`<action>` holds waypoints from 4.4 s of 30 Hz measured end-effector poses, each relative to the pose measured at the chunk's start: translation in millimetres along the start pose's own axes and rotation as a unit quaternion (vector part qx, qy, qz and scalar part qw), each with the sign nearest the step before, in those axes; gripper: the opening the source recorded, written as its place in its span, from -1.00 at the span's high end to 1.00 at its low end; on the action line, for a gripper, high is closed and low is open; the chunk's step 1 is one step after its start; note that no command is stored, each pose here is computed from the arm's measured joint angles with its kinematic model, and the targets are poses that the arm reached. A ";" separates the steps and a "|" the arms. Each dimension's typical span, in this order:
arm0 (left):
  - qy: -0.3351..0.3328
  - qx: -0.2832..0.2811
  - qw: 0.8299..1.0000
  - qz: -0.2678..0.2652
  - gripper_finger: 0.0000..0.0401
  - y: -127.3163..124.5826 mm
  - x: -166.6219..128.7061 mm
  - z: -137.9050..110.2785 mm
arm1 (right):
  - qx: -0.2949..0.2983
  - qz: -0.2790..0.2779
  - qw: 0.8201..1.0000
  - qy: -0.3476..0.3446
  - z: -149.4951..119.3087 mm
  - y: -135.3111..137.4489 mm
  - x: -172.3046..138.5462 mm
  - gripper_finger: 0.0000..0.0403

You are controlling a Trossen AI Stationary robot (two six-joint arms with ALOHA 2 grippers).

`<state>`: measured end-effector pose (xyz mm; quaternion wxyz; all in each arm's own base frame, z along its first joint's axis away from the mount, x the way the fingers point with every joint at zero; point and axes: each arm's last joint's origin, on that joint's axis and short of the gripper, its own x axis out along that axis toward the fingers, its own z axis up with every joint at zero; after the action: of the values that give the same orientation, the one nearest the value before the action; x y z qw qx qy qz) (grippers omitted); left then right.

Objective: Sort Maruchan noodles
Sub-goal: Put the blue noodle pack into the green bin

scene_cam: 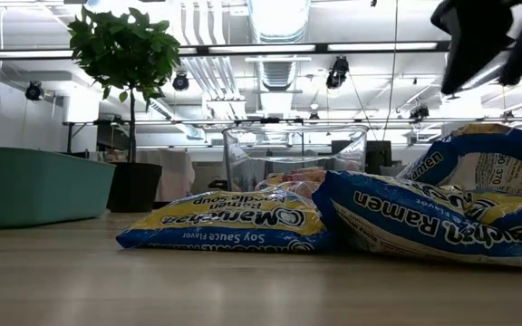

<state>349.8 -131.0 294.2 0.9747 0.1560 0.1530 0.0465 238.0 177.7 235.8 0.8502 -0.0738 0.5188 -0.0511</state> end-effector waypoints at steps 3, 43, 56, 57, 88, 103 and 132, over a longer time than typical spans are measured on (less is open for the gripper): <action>-0.009 -0.003 1.000 -0.002 0.77 3.5 -10.5 6.1 | 0.007 -0.019 0.999 0.049 3.8 7.5 8.2 -0.73; -0.032 0.022 0.999 -0.011 0.77 39.0 -92.1 37.5 | 0.037 -0.033 0.995 0.086 7.3 -19.5 55.6 0.90; -0.077 -0.007 0.997 -0.006 0.77 49.9 -118.9 8.5 | 0.122 0.044 0.983 -0.133 5.2 -58.9 -63.3 0.91; -0.084 -0.011 0.996 -0.005 0.77 50.8 -121.6 3.8 | 0.120 0.045 0.979 -0.160 6.5 -60.5 -67.4 0.91; -0.299 -0.139 0.943 0.050 0.77 109.1 -228.4 -84.7 | 0.071 -0.130 0.866 -0.477 188.9 -137.5 82.3 0.91; -0.331 -0.154 0.931 0.033 0.77 113.9 -239.9 -96.0 | 0.028 -0.174 0.867 -0.466 249.4 -133.9 176.2 0.91; -0.327 -0.153 0.932 0.026 0.77 112.7 -238.6 -96.4 | -0.002 -0.027 0.928 -0.371 286.5 -127.9 212.7 0.10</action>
<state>88.4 -29.3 310.6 0.9814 0.0160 -0.1869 0.0416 588.6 37.8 201.7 0.9801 -0.1037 0.1641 -0.0420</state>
